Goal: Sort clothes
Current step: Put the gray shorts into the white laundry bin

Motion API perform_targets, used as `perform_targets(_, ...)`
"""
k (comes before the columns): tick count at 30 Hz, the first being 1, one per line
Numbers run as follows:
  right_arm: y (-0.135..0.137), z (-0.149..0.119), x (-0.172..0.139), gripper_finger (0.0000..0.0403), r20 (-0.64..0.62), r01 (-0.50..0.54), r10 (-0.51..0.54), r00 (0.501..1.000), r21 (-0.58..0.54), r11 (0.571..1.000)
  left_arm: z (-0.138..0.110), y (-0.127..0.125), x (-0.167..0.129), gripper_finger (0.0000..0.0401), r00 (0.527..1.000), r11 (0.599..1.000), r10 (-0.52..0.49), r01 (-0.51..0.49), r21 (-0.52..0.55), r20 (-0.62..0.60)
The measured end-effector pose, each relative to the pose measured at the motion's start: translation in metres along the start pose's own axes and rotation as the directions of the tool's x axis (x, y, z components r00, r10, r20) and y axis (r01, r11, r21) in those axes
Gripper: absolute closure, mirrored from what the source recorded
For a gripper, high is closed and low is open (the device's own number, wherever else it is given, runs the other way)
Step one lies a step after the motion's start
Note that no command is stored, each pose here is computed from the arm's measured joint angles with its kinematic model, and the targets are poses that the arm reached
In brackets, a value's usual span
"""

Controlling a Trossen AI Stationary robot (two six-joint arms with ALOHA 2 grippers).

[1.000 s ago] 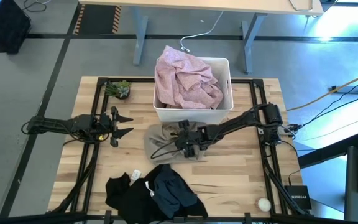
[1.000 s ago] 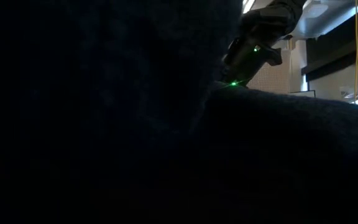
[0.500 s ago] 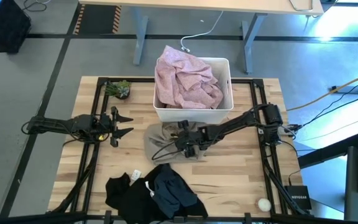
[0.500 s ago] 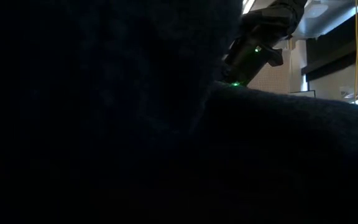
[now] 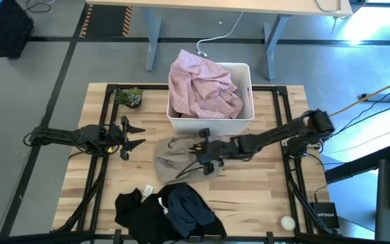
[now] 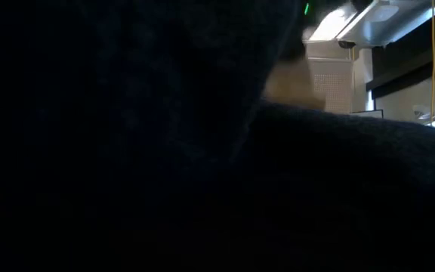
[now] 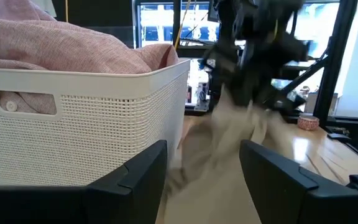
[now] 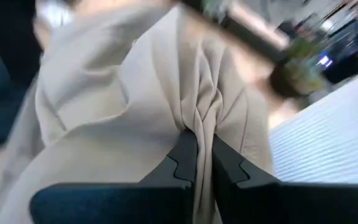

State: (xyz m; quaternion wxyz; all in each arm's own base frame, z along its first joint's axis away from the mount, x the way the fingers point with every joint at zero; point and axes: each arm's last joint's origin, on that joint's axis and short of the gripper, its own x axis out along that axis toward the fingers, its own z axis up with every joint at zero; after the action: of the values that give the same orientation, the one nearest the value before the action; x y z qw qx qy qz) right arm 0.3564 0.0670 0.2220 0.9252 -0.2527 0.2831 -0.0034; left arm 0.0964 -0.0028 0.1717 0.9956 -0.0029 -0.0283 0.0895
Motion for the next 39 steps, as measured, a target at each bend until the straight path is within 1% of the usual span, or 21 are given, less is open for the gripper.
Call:
perform_targets(4, -0.022, 0.022, -0.040, 0.0382, 0.125, 0.064, -0.067, 0.990, 0.030, 0.998, 0.000, 0.000, 0.000, 0.0203, 1.000, 1.000, 0.000, 0.000, -0.002, 0.000)
perform_targets(7, -0.046, 0.038, -0.076, 0.0382, 0.230, 0.140, -0.151, 0.961, 0.066, 0.988, 0.000, 0.000, 0.000, 0.0203, 1.000, 1.000, 0.000, 0.000, -0.002, 0.001)
perform_targets(10, -0.075, 0.055, -0.113, 0.0382, 0.336, 0.221, -0.250, 0.908, 0.124, 0.967, 0.000, 0.000, 0.000, 0.0203, 1.000, 1.000, 0.000, 0.000, 0.000, 0.001)
perform_targets(12, -0.095, 0.067, -0.135, 0.0382, 0.403, 0.279, -0.321, 0.857, 0.161, 0.947, 0.000, 0.000, 0.000, 0.0203, 1.000, 1.000, 0.000, 0.000, -0.001, 0.000)
perform_targets(15, -0.127, 0.083, -0.166, 0.0379, 0.463, 0.375, -0.423, 0.779, 0.196, 0.906, 0.000, 0.000, 0.000, 0.0203, 1.000, 1.000, 0.000, 0.000, -0.004, 0.001)
perform_targets(18, -0.159, 0.098, -0.193, 0.0378, 0.493, 0.454, -0.518, 0.699, 0.253, 0.854, 0.000, 0.000, 0.000, 0.0203, 1.000, 1.000, 0.000, 0.000, -0.006, 0.001)
perform_targets(22, -0.196, 0.110, -0.224, 0.0382, 0.520, 0.551, -0.610, 0.598, 0.286, 0.784, 0.000, 0.000, 0.000, 0.0203, 1.000, 1.000, 0.000, 0.000, -0.006, 0.000)
perform_targets(25, -0.217, 0.110, -0.240, 0.0381, 0.504, 0.612, -0.674, 0.541, 0.315, 0.726, 0.000, 0.000, 0.000, 0.0203, 1.000, 1.000, 0.000, 0.000, -0.006, 0.000)
perform_targets(26, -0.222, 0.108, -0.242, 0.0379, 0.484, 0.630, -0.694, 0.533, 0.320, 0.707, 0.000, 0.000, 0.000, 0.0203, 1.000, 1.000, 0.000, 0.000, -0.002, 0.000)
perform_targets(28, -0.230, 0.102, -0.242, 0.0378, 0.428, 0.661, -0.723, 0.542, 0.315, 0.681, 0.000, 0.000, 0.000, 0.0203, 1.000, 1.000, 0.000, 0.000, -0.001, 0.001)
perform_targets(29, -0.234, 0.097, -0.240, 0.0378, 0.396, 0.666, -0.730, 0.557, 0.312, 0.678, 0.000, 0.000, 0.000, 0.0203, 1.000, 1.000, 0.000, 0.000, 0.000, 0.000)
perform_targets(31, -0.239, 0.086, -0.231, 0.0381, 0.319, 0.659, -0.721, 0.615, 0.293, 0.692, 0.000, 0.000, 0.000, 0.0203, 1.000, 1.000, 0.000, 0.000, 0.000, 0.001)
perform_targets(34, -0.251, 0.065, -0.209, 0.0382, 0.175, 0.643, -0.696, 0.697, 0.277, 0.714, 0.000, 0.000, 0.000, 0.0203, 1.000, 1.000, 0.000, 0.000, -0.002, 0.001)
perform_targets(36, -0.260, 0.047, -0.191, 0.0381, 0.055, 0.635, -0.671, 0.739, 0.274, 0.722, 0.000, 0.000, 0.000, 0.0203, 1.000, 1.000, 0.000, 0.000, -0.006, 0.005)
perform_targets(39, -0.272, 0.019, -0.163, 0.0379, -0.108, 0.597, -0.594, 0.797, 0.287, 0.749, 0.001, 0.000, 0.000, 0.0203, 1.000, 1.000, 0.000, 0.000, -0.004, 0.006)
